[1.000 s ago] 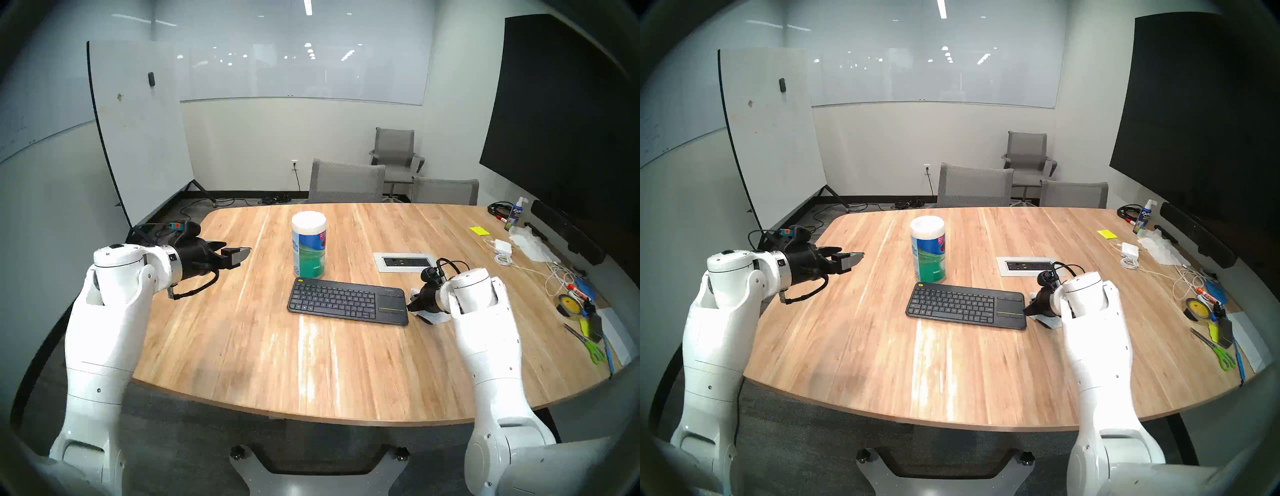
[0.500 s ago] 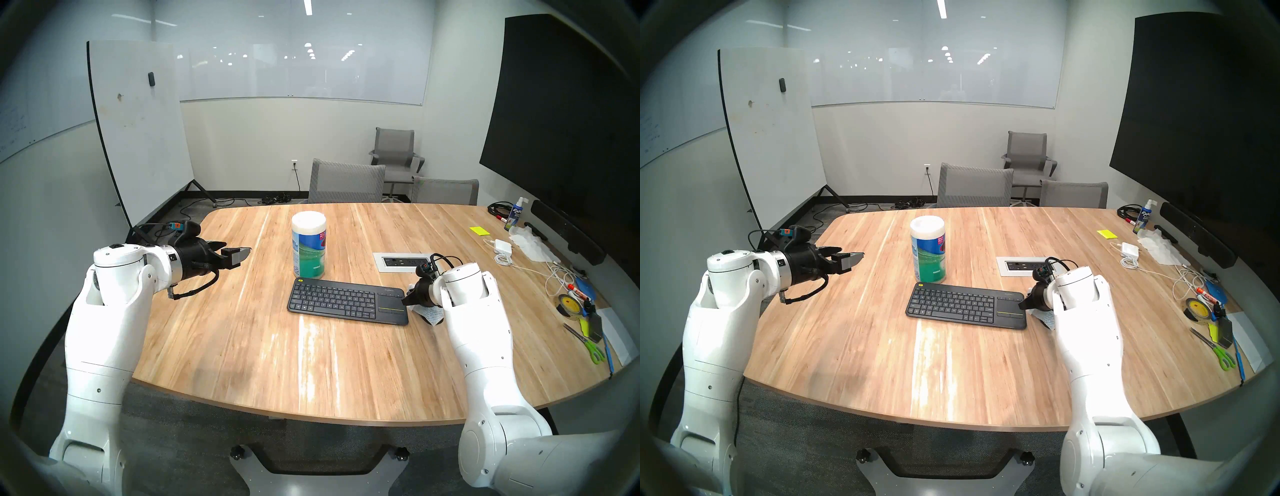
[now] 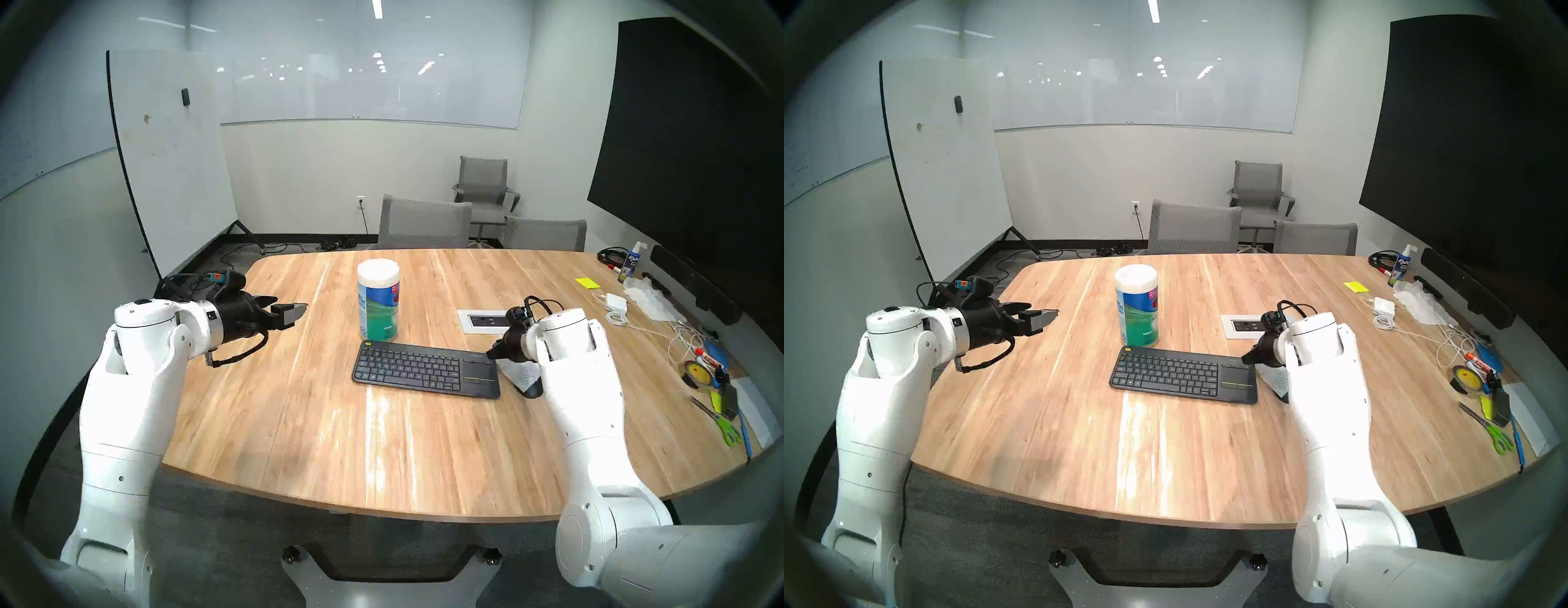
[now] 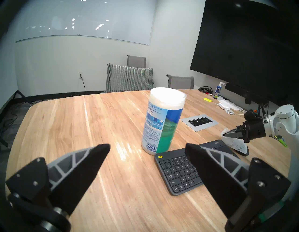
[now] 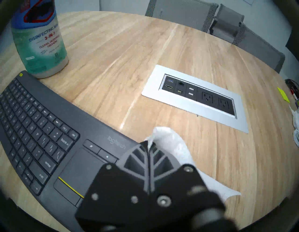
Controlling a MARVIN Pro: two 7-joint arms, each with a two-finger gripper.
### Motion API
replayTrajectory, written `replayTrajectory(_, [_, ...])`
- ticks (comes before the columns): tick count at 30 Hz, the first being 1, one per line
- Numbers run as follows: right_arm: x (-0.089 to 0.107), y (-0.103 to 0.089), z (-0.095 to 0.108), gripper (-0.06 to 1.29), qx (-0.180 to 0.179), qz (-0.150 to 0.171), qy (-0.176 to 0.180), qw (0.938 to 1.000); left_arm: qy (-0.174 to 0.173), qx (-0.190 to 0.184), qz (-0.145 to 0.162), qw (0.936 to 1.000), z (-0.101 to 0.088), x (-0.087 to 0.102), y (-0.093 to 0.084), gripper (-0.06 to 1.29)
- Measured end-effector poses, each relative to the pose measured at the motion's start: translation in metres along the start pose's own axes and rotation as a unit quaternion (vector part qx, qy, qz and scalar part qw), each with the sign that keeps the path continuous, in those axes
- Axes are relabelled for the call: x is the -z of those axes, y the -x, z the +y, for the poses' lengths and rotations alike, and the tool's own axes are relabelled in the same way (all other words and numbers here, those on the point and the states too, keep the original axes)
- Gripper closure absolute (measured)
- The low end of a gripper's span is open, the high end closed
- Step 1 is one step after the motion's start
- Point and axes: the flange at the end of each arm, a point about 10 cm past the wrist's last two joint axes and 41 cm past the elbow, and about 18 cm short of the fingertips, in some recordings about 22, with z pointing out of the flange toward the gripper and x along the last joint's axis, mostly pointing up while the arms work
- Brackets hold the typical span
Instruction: Wipe the keyboards and mice with a disinfecting wipe, then set the wipe down
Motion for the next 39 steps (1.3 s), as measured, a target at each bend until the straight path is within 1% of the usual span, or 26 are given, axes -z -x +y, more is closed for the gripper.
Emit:
replayTrajectory(3, [0.001,-0.002,-0.003,1.25,-0.001,0.001,-0.002,1.0000,0.000,0.000,0.000,1.0000,0.000,0.000,0.000,-0.04])
replayTrajectory(12, [0.004,-0.011,-0.024,1.25,0.000,0.005,-0.018,0.9998,0.000,0.000,0.000,1.0000,0.000,0.000,0.000,-0.04])
replayTrajectory(17, [0.005,-0.008,-0.035,1.25,0.001,0.002,-0.028,0.9996,0.000,0.000,0.000,1.0000,0.000,0.000,0.000,-0.04])
replayTrajectory(28, [0.012,0.001,-0.051,1.25,0.002,-0.004,-0.042,0.9991,0.000,0.000,0.000,1.0000,0.000,0.000,0.000,-0.04])
replayTrajectory(34, [0.026,0.002,-0.050,1.25,0.006,0.005,-0.046,0.9989,0.000,0.000,0.000,1.0000,0.000,0.000,0.000,-0.04])
replayTrajectory(36, [0.030,0.004,-0.044,1.25,0.004,0.007,-0.043,0.9990,0.000,0.000,0.000,1.0000,0.000,0.000,0.000,-0.04])
replayTrajectory(39, [0.033,0.005,-0.037,1.25,-0.001,0.008,-0.037,0.9993,0.000,0.000,0.000,1.0000,0.000,0.000,0.000,-0.04])
